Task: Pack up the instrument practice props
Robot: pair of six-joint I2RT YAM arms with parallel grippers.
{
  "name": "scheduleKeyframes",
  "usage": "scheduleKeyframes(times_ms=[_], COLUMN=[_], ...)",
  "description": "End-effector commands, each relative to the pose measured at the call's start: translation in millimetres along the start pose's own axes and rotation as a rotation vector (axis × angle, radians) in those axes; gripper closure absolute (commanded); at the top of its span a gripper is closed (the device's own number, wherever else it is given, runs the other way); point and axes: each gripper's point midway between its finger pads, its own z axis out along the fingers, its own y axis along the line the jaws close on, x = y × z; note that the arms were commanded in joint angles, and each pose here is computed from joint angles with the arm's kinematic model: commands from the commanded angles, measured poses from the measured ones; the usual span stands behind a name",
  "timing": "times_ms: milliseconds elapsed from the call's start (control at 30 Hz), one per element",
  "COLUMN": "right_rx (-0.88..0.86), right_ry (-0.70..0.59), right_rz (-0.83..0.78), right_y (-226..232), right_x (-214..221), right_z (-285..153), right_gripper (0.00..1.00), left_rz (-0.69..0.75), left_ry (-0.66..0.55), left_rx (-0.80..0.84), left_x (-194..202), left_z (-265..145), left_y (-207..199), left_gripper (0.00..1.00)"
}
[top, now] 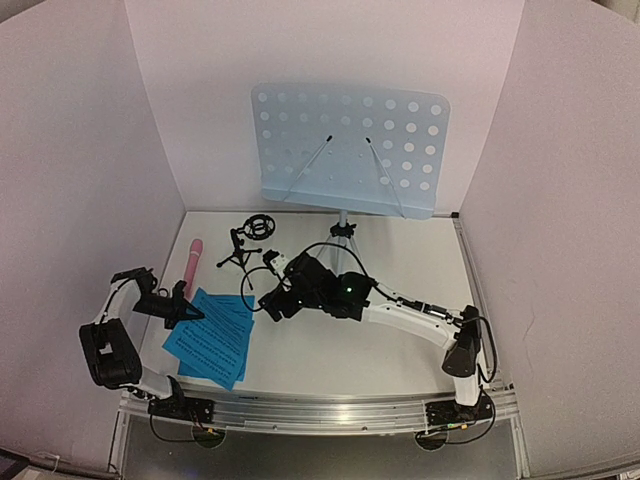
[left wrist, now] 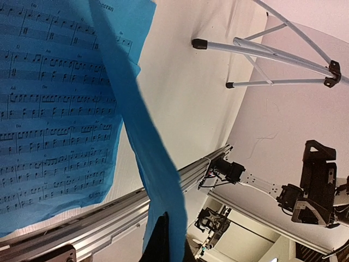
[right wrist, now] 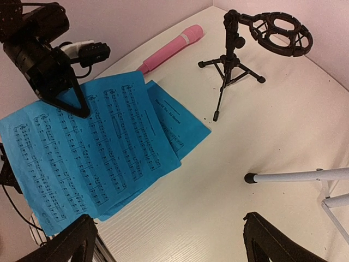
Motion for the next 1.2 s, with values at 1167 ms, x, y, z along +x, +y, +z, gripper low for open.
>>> scheduleKeyframes(times_ms=[1167], right_rx=[-0.017], right_ry=[0.004], right_rz=[-0.037], right_y=[-0.7], right_x=[8.4], right_z=[-5.4], right_gripper=[0.08], left_rz=[-0.294], left_ry=[-0.180], left_rx=[-0.187], left_x=[-57.2], left_z=[12.5], left_y=[81.0], left_gripper=[1.00])
